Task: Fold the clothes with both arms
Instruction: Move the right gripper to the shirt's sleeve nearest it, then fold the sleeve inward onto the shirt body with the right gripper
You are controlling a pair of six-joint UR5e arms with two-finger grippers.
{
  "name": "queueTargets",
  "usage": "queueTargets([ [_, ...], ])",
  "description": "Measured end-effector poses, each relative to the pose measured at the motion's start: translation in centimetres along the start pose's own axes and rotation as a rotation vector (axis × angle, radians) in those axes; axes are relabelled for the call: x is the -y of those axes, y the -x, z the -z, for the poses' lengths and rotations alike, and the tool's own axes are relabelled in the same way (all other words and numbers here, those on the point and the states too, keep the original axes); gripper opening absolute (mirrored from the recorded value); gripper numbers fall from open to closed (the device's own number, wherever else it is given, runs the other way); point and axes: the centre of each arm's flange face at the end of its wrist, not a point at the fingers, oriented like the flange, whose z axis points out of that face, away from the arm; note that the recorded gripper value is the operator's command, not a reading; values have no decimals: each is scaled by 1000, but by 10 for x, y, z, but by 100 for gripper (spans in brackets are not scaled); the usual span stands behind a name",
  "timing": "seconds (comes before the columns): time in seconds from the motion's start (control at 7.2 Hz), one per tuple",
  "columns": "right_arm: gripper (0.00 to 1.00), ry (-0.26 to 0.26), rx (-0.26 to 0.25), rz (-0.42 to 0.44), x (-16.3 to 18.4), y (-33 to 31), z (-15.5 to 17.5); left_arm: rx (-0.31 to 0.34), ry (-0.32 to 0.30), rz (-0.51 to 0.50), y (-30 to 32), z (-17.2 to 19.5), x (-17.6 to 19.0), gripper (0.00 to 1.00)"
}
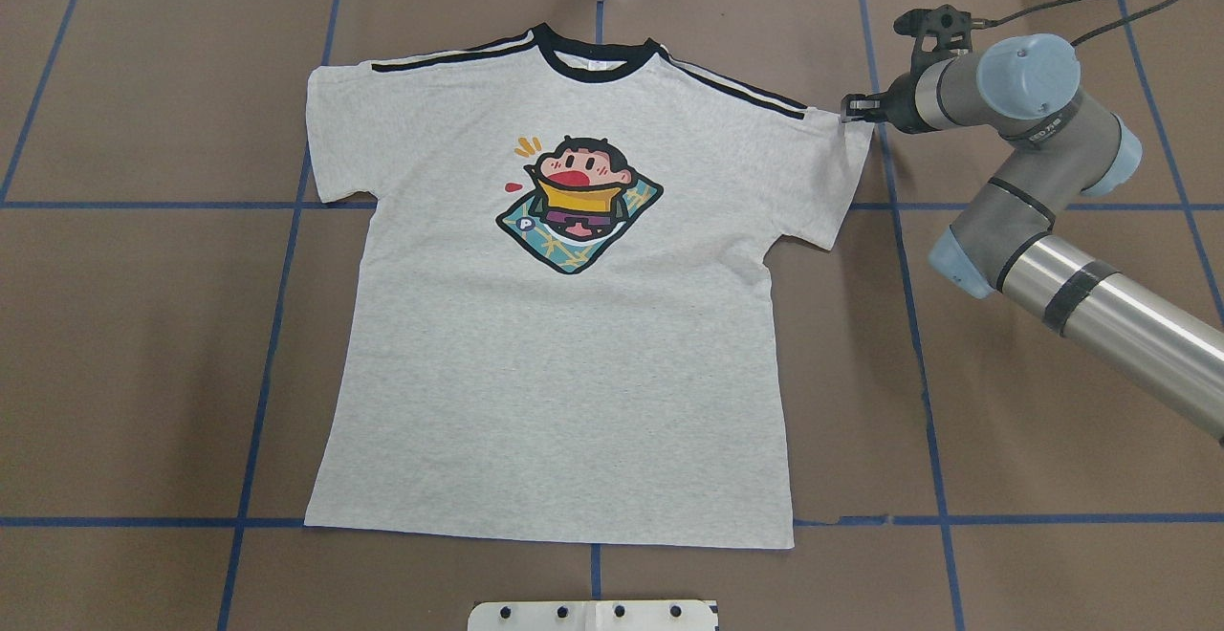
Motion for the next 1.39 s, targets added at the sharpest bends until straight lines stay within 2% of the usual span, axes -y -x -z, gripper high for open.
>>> queueTargets([
  [0.14,28,0,0,0,0,0,0,0,0,0,0,0,0,100],
  [0.28,7,1,0,0,-1,0,0,0,0,0,0,0,0,100],
  [0.42,0,1,1,0,-1,0,0,0,0,0,0,0,0,100],
  [1.11,0,-26,-10,3,0,9,11,0,2,1,1,-1,-1,100],
  [1.25,0,-29,-50,-3,8,25,17,0,2,1,1,-1,-1,100],
  [1.39,0,-25,-122,-10,19,54,25,0,2,1,1,-1,-1,100],
])
